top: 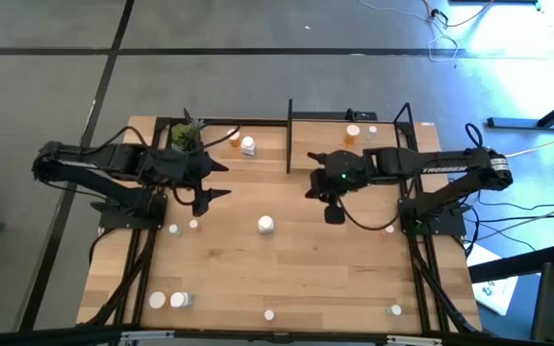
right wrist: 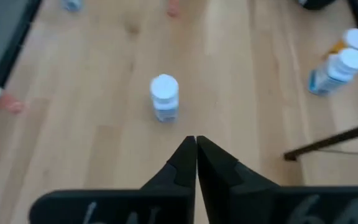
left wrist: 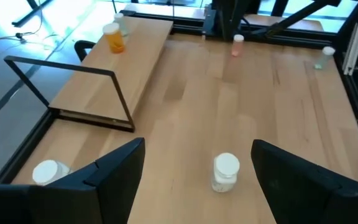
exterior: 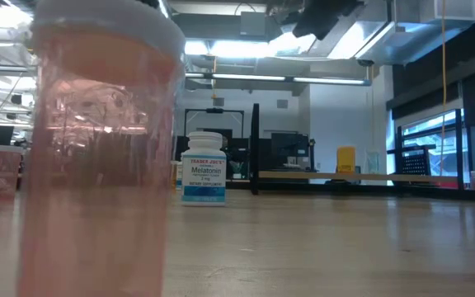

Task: Pick and place medicine bottles onto shelf by color
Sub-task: Put the top left pink pill bottle on the shelf

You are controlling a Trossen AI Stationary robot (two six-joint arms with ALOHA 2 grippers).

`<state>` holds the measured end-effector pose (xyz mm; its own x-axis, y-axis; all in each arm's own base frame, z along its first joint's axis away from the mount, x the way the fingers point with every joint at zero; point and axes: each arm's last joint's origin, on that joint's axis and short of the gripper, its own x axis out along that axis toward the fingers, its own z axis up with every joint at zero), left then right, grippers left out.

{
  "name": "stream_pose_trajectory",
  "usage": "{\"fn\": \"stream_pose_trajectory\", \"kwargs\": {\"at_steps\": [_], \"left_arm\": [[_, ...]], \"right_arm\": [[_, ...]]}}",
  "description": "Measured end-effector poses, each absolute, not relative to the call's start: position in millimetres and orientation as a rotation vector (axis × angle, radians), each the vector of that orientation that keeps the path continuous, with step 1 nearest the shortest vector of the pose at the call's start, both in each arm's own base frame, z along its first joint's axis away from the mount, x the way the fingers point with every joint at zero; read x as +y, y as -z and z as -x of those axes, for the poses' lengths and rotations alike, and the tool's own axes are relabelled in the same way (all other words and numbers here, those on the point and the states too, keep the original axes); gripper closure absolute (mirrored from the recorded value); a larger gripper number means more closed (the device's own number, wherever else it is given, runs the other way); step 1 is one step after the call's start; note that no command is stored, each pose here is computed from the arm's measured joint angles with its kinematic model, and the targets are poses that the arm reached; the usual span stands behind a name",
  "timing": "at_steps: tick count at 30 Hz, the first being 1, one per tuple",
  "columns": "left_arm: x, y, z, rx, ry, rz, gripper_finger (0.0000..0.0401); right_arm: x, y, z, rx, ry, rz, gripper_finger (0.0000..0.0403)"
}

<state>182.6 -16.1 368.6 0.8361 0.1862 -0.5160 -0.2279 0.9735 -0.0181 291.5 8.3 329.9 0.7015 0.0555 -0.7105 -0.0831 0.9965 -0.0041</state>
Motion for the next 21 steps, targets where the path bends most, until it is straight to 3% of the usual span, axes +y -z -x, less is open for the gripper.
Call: {"fn": "stream_pose_trajectory", "kwargs": {"at_steps": [8,21], "left_arm": [[-18,-368,-182,0.544,-0.204,0.049,0.0112],[-23,-358,-174,0.669,-0.185,0.024,0.0112]], "right_arm": [[15,-337,-296,0.693,-0.286,-0.019,0.0340],[14,-338,-297,0.674,-0.294,-0.020,0.0227]]}}
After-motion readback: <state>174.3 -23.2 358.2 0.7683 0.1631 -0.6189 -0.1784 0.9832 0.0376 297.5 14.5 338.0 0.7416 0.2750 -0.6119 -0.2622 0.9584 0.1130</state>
